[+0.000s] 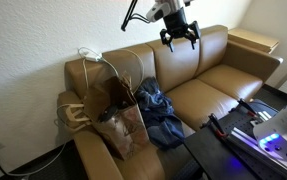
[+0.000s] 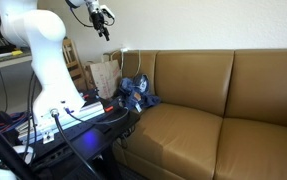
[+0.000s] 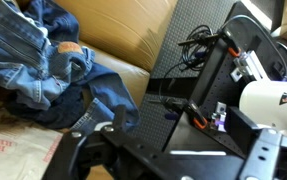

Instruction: Move the cable to right

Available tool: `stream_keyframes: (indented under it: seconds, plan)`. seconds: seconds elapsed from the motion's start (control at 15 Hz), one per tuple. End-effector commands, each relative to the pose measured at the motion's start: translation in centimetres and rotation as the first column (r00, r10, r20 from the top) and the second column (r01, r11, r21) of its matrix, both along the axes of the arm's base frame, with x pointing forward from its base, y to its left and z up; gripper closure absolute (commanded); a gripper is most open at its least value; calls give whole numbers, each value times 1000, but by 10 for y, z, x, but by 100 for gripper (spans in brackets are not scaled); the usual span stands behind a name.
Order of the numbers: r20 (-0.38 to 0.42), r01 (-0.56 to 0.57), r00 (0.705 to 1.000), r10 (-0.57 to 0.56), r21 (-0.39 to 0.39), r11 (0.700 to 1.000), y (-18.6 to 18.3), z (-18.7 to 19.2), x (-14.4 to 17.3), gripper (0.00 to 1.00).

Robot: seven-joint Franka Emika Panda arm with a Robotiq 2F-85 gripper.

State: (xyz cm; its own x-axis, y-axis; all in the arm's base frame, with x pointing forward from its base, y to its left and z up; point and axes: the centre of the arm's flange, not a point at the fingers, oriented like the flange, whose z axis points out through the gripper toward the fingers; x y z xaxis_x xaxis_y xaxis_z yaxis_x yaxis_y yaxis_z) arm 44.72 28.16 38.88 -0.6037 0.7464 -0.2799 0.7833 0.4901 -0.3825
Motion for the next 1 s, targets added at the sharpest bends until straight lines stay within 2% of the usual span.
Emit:
stream_keyframes:
  seconds: [0.0, 0.27, 0.33, 0.4, 0.53, 0.73, 0.93]
  plan:
    - [24, -11, 1000, 11, -15, 1000, 9, 0, 3, 0]
    - [38, -10, 999, 11, -21, 1000, 12, -2, 12, 0]
    - [-5, -35, 999, 35, 24, 999, 4, -12, 13, 0]
    - [-8, -67, 998, 68, 80, 995, 3, -21, 17, 0]
    - [107, -77, 992, 59, 173, 982, 2, -42, 44, 0]
    - [236, -80, 972, 8, 298, 951, 15, -43, 85, 0]
    - [323, -152, 946, 8, 424, 893, 63, -52, 115, 0]
